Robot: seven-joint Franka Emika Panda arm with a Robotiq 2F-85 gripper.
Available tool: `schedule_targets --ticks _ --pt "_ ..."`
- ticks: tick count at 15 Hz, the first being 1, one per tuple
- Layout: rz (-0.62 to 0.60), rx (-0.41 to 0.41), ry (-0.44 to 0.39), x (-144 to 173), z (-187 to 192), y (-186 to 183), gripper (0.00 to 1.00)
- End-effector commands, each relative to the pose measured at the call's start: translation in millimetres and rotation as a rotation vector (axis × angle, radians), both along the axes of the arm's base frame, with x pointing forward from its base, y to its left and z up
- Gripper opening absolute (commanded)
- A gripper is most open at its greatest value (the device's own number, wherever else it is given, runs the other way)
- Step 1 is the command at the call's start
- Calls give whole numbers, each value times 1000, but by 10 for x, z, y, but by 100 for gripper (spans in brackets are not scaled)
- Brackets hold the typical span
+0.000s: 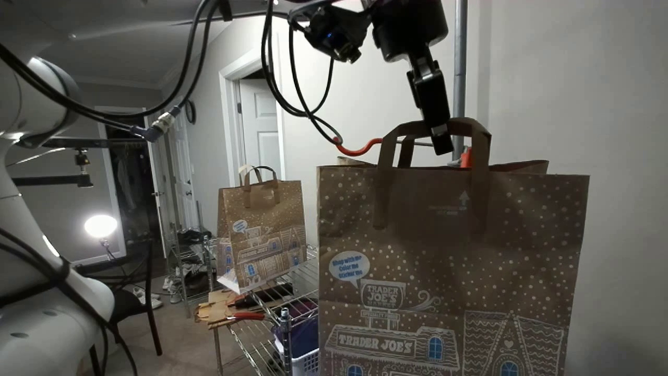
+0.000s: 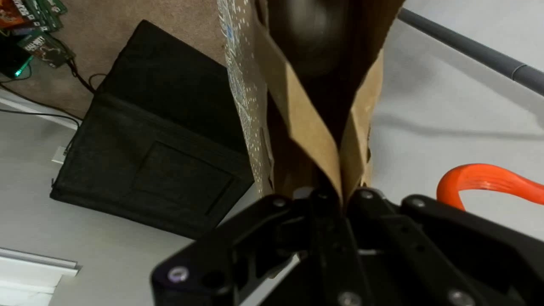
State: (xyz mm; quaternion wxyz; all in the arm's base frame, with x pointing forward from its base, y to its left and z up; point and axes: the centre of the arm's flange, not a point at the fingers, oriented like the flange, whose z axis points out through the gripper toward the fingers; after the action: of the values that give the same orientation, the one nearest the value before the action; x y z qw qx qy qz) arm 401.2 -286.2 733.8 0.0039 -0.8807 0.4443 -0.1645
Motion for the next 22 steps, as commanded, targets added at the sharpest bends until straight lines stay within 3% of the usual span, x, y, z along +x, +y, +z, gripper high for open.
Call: schedule_targets --ticks 1,8,16,22 --pt "0 -11 20 253 96 -45 4" --pt "47 -46 33 757 -58 12 4" --pt "121 -196 -14 949 136 414 4" --pt "189 -218 -20 1158 65 663 4"
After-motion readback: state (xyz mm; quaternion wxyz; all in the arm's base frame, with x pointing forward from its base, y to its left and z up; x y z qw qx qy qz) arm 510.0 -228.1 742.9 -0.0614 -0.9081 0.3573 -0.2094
